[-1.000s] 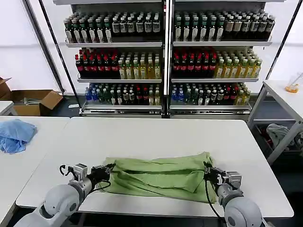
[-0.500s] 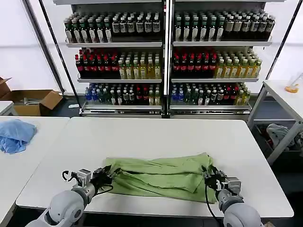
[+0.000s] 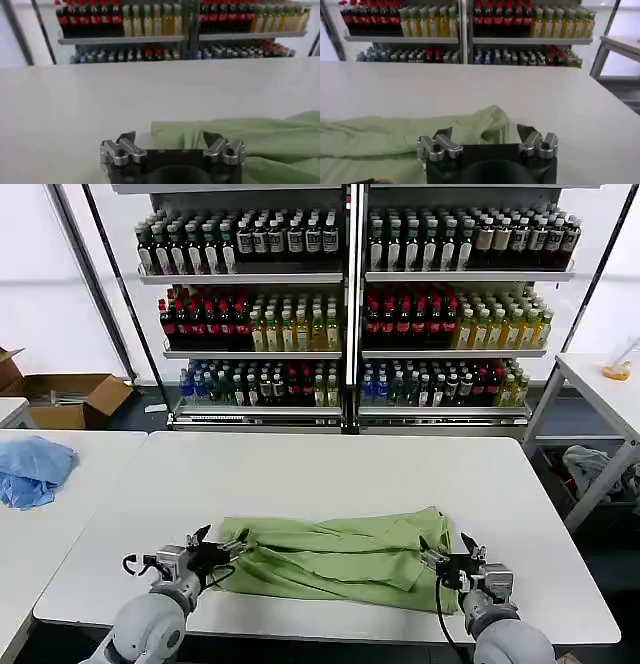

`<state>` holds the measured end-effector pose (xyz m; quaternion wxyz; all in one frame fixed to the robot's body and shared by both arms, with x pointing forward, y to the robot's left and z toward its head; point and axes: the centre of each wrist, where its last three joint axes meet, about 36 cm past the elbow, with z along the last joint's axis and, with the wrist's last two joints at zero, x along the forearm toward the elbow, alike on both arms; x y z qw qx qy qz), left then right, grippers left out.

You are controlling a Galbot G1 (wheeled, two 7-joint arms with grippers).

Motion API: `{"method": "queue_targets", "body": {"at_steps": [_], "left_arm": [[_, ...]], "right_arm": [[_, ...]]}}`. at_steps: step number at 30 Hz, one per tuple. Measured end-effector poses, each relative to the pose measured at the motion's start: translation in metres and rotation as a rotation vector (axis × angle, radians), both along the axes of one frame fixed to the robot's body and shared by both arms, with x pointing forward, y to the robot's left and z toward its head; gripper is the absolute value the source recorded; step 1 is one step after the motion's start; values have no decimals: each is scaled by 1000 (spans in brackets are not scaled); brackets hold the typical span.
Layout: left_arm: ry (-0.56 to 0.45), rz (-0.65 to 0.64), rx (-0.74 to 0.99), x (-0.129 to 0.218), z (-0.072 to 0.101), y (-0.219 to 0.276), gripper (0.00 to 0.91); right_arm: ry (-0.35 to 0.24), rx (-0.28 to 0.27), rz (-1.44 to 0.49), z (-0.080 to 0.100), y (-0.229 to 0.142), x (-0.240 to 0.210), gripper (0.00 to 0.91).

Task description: Fold and organize the clothes.

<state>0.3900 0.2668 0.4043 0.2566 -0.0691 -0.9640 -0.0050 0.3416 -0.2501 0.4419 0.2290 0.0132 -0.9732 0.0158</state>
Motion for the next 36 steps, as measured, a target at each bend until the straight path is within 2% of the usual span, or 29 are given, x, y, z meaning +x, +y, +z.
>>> {"method": "queue_targets", "body": {"at_steps": [3, 5, 7, 8, 17, 27, 31, 36], "left_arm": [[14, 10, -25, -5, -5, -5, 887], [25, 15, -41, -8, -9, -9, 675], [35, 21, -54, -11, -13, -12, 181], [40, 25, -60, -12, -15, -12, 50], [48, 70, -102, -15, -23, -8, 30], [64, 97, -229, -24, -25, -1, 30], [60, 116, -280, -24, -20, 10, 30], [30, 158, -321, -17, -3, 35, 30]], "right_arm": [[0, 1, -5, 0, -1, -1, 907], [-4, 3, -7, 2, -1, -1, 907], [-4, 4, -9, 2, -1, -2, 907], [-5, 4, -9, 3, -1, -2, 907], [-7, 7, -20, 5, -3, -3, 907], [-23, 6, -30, 7, -5, 0, 907], [-27, 5, -33, 7, -6, 1, 907], [-33, 5, -35, 9, -8, 2, 907]]}}
